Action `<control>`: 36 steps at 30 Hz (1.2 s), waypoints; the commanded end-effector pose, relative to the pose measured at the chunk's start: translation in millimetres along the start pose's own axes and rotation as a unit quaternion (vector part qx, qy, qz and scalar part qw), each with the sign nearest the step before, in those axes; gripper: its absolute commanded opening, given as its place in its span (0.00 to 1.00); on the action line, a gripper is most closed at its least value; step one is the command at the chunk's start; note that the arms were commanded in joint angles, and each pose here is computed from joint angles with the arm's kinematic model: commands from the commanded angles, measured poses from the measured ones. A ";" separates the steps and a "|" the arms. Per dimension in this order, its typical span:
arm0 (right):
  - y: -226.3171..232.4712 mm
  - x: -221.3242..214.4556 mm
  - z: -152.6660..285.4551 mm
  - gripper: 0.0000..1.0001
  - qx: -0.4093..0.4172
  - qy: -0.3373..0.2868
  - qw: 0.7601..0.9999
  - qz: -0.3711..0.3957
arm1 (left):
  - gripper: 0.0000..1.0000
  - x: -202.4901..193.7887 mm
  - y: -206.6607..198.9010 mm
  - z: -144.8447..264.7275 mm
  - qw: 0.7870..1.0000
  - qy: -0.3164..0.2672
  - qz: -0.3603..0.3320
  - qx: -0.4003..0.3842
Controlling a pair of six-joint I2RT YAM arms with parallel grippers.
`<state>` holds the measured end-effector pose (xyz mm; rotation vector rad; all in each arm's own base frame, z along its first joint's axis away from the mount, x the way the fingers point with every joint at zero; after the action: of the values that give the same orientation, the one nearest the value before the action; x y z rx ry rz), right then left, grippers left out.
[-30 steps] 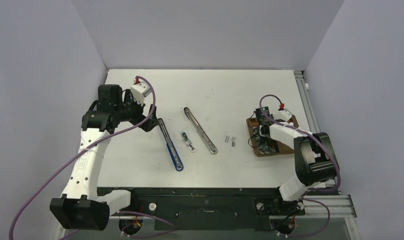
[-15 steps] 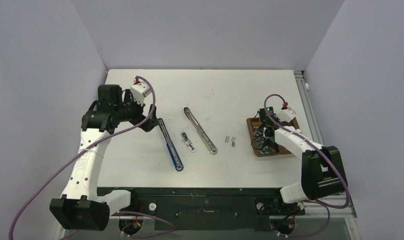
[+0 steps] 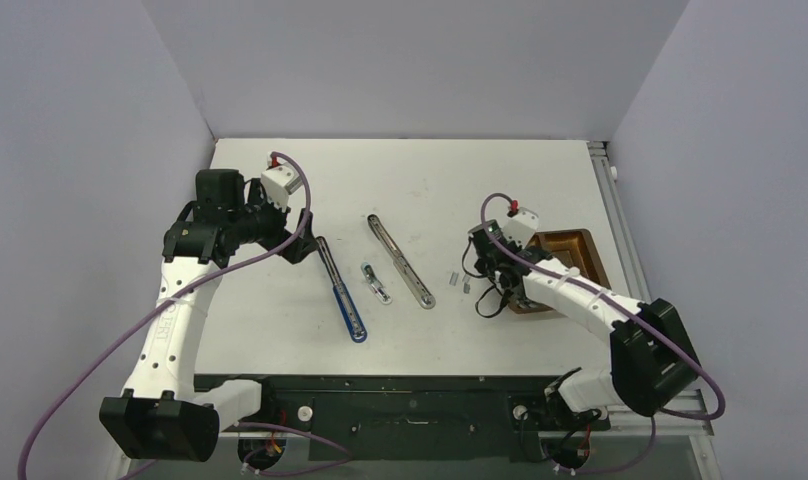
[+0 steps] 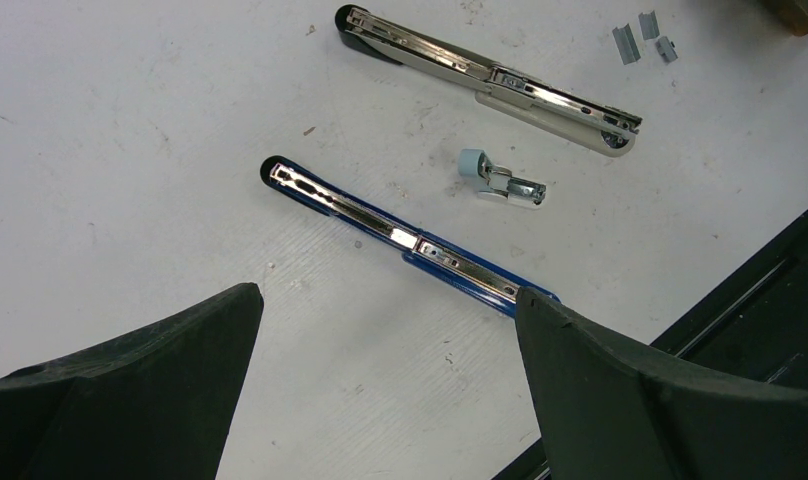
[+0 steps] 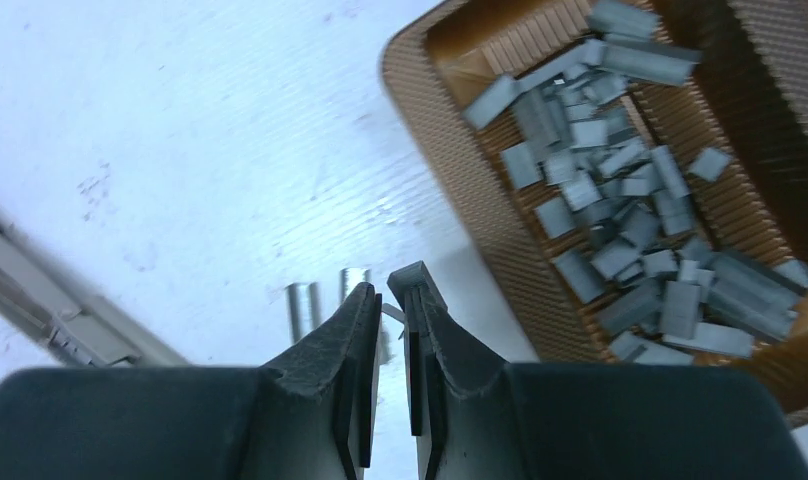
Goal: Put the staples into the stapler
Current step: Place the staple at the center of the board.
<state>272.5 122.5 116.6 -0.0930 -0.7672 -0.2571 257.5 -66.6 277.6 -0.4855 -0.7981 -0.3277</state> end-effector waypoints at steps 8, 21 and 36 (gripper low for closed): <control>43.3 -11.2 -2.2 0.10 0.029 0.012 0.998 0.053 | 0.96 14.8 -4.7 11.1 0.999 -0.033 -0.016 0.000; 25.4 -0.9 13.6 0.27 0.023 -0.010 0.998 0.052 | 0.96 12.5 -5.4 8.5 0.999 -0.031 -0.009 -0.006; -65.8 39.7 -5.8 0.41 -0.037 0.002 0.999 -0.021 | 0.96 10.5 -6.0 8.5 0.999 -0.029 -0.013 -0.008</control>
<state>288.8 80.2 140.6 -0.1018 -0.7830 -0.2769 256.5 -66.5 279.0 -0.4860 -0.8034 -0.3252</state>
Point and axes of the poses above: each gripper's point midway between its finger pads, its own z axis back along the fingers, its own y axis along the line the jaws close on, x = y × z, the point moved 5 cm from there along z, back along the fingers, and after that the axes turned 15 degrees about z, right-handed, at the moved point
